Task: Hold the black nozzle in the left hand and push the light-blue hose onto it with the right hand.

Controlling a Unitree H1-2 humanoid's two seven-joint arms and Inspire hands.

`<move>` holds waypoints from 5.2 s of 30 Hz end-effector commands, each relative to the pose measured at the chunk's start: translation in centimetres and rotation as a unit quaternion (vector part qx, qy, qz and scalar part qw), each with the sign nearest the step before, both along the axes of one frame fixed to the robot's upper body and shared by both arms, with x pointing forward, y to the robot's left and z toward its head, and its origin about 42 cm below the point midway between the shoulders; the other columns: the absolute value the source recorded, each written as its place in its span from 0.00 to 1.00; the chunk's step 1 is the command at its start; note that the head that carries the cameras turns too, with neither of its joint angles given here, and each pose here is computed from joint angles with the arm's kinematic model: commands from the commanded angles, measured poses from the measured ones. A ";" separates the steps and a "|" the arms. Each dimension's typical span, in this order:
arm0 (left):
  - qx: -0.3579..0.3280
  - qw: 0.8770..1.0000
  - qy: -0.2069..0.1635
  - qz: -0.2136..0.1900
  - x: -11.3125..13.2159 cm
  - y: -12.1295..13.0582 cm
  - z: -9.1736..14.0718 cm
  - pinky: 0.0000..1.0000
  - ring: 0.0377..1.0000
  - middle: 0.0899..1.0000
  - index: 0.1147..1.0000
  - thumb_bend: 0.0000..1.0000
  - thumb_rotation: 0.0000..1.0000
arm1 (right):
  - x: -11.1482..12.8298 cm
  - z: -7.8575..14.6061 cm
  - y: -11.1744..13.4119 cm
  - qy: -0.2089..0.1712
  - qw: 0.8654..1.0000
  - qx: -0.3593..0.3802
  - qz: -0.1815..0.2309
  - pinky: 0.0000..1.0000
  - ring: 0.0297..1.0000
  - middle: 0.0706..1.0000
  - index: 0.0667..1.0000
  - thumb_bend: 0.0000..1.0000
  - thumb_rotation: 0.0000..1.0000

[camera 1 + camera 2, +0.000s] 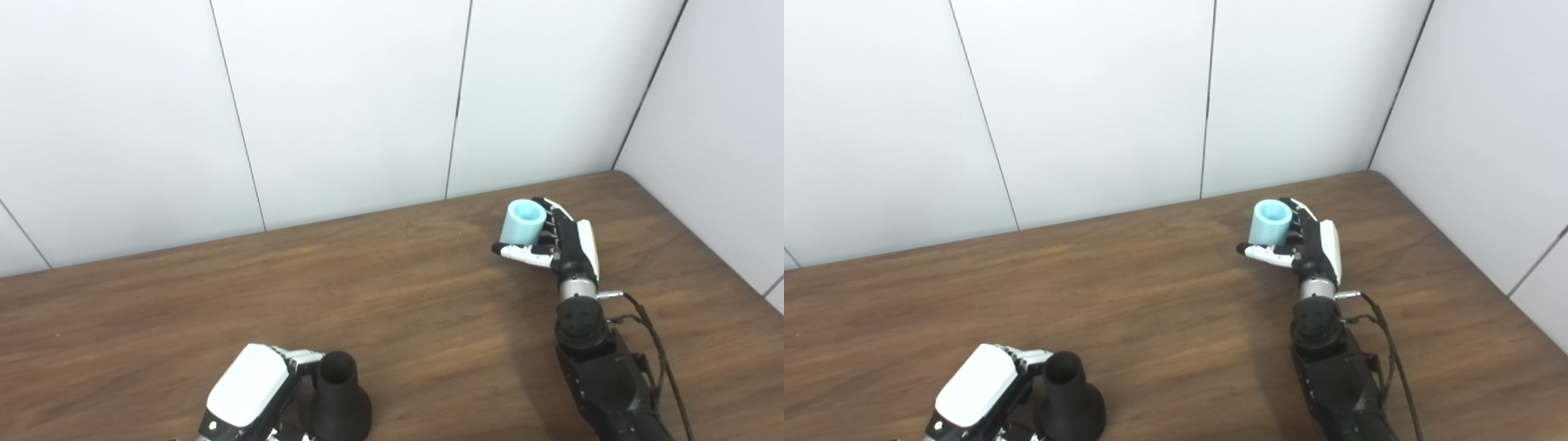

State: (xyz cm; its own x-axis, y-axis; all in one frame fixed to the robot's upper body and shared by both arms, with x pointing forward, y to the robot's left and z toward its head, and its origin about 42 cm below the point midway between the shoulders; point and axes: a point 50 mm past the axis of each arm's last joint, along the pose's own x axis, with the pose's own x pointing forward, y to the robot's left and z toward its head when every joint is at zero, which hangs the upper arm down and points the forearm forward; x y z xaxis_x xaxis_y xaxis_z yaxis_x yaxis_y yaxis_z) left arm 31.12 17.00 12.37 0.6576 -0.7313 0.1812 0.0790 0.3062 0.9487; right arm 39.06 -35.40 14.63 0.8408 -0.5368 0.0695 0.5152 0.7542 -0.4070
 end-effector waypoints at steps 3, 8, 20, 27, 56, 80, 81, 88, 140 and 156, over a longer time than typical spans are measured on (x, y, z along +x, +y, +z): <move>0.015 0.999 0.036 -0.005 -1.8 0.7 -2.3 0.14 0.14 0.42 0.41 0.53 0.00 | 1.5 2.2 -0.2 -0.064 0.998 0.000 -0.020 0.61 0.67 0.66 0.69 0.91 0.08; 0.014 0.999 0.038 -0.004 -1.9 0.6 -2.2 0.14 0.14 0.42 0.41 0.53 0.00 | 1.8 2.1 -0.1 -0.102 0.993 0.004 -0.058 0.50 0.56 0.54 0.52 0.69 0.07; 0.016 0.999 0.038 -0.005 -1.8 0.7 -2.3 0.14 0.14 0.42 0.41 0.53 0.00 | 1.4 2.2 -0.2 -0.139 0.987 -0.005 -0.080 0.40 0.43 0.45 0.44 0.52 0.00; 0.016 0.999 0.038 -0.003 -1.8 0.7 -2.3 0.14 0.14 0.42 0.41 0.53 0.00 | 1.1 2.3 -0.1 -0.140 0.987 -0.010 -0.075 0.40 0.44 0.45 0.44 0.52 0.00; 0.013 0.999 0.034 -0.002 -2.0 -2.4 -3.1 0.14 0.15 0.42 0.41 0.53 0.00 | -6.1 9.6 4.9 -0.187 0.972 -0.033 0.142 0.37 0.41 0.45 0.46 0.52 0.00; 0.020 0.999 0.044 0.000 -1.9 -3.1 -3.5 0.15 0.16 0.42 0.41 0.52 0.00 | -10.7 9.6 12.1 -0.207 0.937 -0.034 0.280 0.28 0.36 0.44 0.50 0.51 0.00; 0.021 0.999 0.045 0.000 -1.8 -3.1 -3.5 0.15 0.16 0.42 0.41 0.52 0.00 | -10.9 9.5 12.3 -0.207 0.936 -0.034 0.282 0.27 0.36 0.44 0.50 0.51 0.00; 0.022 0.999 0.041 0.000 -1.9 -3.2 -3.4 0.14 0.15 0.42 0.41 0.52 0.00 | -11.6 9.8 13.5 -0.211 0.929 -0.024 0.304 0.25 0.35 0.44 0.50 0.51 0.00; 0.017 0.999 0.042 0.002 -1.8 -3.6 -3.2 0.13 0.14 0.42 0.41 0.53 0.00 | -14.6 10.6 17.2 -0.185 0.899 -0.024 0.396 0.28 0.38 0.44 0.50 0.51 0.00; 0.018 0.999 0.046 0.003 -2.0 -3.8 -3.1 0.13 0.13 0.42 0.41 0.53 0.00 | -13.5 8.2 18.0 -0.196 0.892 -0.056 0.403 0.30 0.38 0.45 0.49 0.51 0.00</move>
State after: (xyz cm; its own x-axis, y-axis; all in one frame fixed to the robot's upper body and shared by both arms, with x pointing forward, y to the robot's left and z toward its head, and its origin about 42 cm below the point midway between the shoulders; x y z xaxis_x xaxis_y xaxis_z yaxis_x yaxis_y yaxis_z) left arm 31.33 14.01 12.10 0.6745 -0.7162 0.1793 0.0632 0.2981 0.9524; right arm 25.31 -17.60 22.48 0.8737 0.2447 0.4204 -0.0689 0.9178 -0.3910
